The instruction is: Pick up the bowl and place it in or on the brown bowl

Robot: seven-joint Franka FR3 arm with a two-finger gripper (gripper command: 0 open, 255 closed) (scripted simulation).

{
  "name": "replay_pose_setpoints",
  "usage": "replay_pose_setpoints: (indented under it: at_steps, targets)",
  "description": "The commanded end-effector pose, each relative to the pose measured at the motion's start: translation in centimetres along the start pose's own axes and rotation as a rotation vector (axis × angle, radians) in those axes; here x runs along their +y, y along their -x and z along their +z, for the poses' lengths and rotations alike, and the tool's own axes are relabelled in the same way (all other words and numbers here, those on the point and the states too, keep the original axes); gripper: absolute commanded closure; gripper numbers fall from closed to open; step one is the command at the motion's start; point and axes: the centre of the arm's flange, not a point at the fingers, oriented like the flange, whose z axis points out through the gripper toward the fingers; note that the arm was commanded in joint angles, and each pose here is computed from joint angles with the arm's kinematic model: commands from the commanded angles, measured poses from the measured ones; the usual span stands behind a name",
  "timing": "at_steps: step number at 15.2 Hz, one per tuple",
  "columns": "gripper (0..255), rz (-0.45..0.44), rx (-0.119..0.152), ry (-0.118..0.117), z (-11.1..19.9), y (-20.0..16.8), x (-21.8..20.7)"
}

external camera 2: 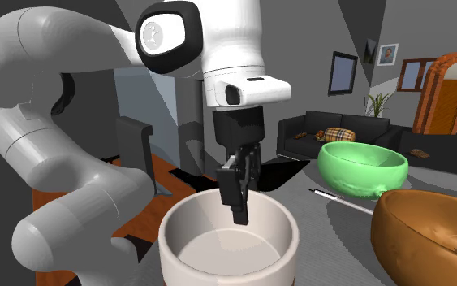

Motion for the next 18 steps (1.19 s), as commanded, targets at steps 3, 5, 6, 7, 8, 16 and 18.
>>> replay_pose_setpoints:
  at_steps: [3,5,6,7,8,16,18]
  targets:
    - [255,0.0,0.0,0.0,0.0,0.0,0.0]
    - [255,0.0,0.0,0.0,0.0,0.0,0.0]
    - [255,0.0,0.0,0.0,0.0,0.0,0.0]
    - [255,0.0,0.0,0.0,0.0,0.0,0.0]
    - [255,0.0,0.0,0.0,0.0,0.0,0.0]
    - [255,0.0,0.0,0.0,-3.7,-0.5,0.1]
    - [255,0.0,0.0,0.0,-4.7,-0.6,0.1]
